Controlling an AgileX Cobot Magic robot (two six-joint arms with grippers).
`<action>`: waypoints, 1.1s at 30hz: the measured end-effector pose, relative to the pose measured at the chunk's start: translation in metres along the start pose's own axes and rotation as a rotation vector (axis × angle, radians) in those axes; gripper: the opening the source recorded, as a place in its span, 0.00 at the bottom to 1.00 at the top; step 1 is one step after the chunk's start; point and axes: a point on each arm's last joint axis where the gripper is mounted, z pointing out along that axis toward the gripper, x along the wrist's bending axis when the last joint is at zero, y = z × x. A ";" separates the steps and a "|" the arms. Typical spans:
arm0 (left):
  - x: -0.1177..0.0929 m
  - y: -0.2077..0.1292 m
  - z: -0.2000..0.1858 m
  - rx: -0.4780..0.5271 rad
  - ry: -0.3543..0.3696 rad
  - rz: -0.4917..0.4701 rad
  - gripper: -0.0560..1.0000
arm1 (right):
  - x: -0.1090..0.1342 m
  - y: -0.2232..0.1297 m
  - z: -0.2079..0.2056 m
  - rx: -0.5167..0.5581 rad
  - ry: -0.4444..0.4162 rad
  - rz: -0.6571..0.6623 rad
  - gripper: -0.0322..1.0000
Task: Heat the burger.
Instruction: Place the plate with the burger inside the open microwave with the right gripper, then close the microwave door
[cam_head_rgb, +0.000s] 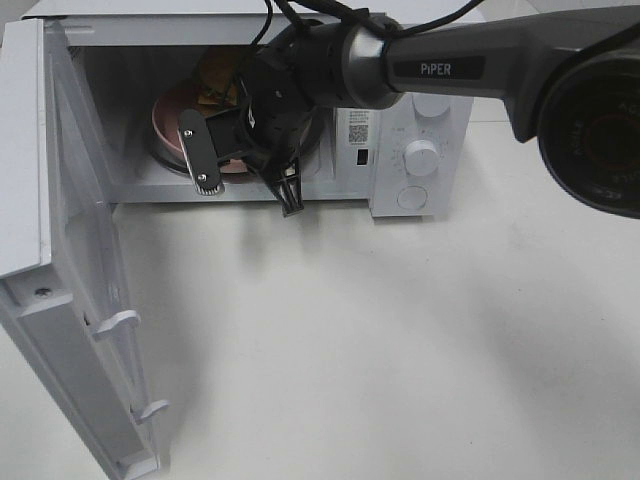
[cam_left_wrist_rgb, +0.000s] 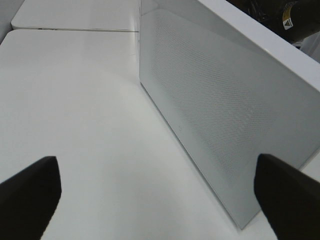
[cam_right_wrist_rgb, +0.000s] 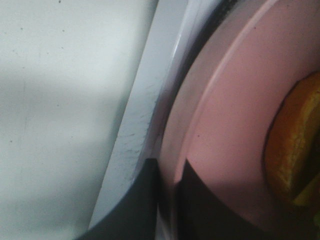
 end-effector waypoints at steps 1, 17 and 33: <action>0.000 0.000 0.000 0.000 0.000 0.000 0.97 | 0.000 0.000 0.000 0.000 0.000 0.000 0.09; 0.000 0.000 0.000 0.000 0.000 0.000 0.97 | -0.013 0.000 0.001 -0.030 -0.085 0.040 0.32; 0.000 0.000 0.000 0.000 0.000 0.000 0.97 | -0.009 -0.001 -0.012 -0.054 -0.102 0.082 0.59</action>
